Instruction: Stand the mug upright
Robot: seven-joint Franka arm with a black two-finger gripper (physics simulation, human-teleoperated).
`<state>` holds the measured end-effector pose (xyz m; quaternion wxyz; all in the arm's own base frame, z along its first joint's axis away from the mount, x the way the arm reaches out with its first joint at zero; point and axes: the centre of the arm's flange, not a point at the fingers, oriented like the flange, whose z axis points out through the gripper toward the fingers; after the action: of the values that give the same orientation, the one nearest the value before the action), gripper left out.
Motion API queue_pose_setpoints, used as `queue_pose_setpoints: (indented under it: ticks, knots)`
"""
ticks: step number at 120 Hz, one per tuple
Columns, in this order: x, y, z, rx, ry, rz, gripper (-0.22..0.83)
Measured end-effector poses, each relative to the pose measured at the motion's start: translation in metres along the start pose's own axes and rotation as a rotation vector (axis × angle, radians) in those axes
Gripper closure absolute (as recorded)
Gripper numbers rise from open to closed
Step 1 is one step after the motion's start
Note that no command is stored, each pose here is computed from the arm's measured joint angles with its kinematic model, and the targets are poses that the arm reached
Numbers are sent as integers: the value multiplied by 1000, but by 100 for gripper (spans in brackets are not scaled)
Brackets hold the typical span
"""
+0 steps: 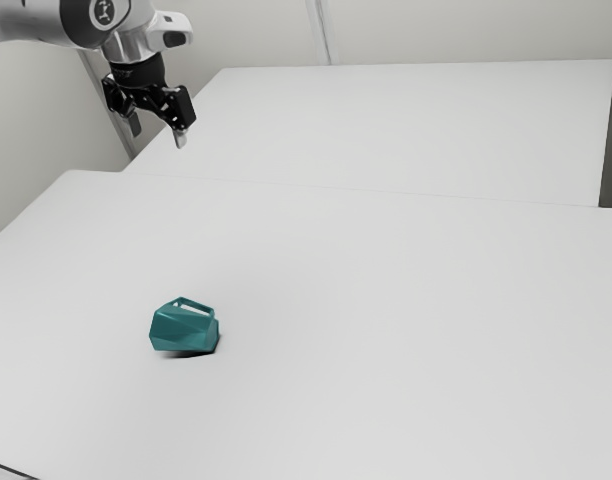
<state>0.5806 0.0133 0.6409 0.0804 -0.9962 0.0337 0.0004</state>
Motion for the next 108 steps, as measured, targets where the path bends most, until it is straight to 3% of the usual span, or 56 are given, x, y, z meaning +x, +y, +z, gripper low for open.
queue_pose_setpoints:
  ticks: [13, 37, 63, 91, 108]
  knots:
    - [-5, 2, -6, -2, 13, 2, 0]
    - [-45, 9, 19, -88, 8, -5, 0]
    - [-109, -37, 67, -190, 35, -151, 0]
    - [-148, -70, 127, -305, 32, -284, 0]
    - [-167, -87, 137, -376, 66, -342, 0]
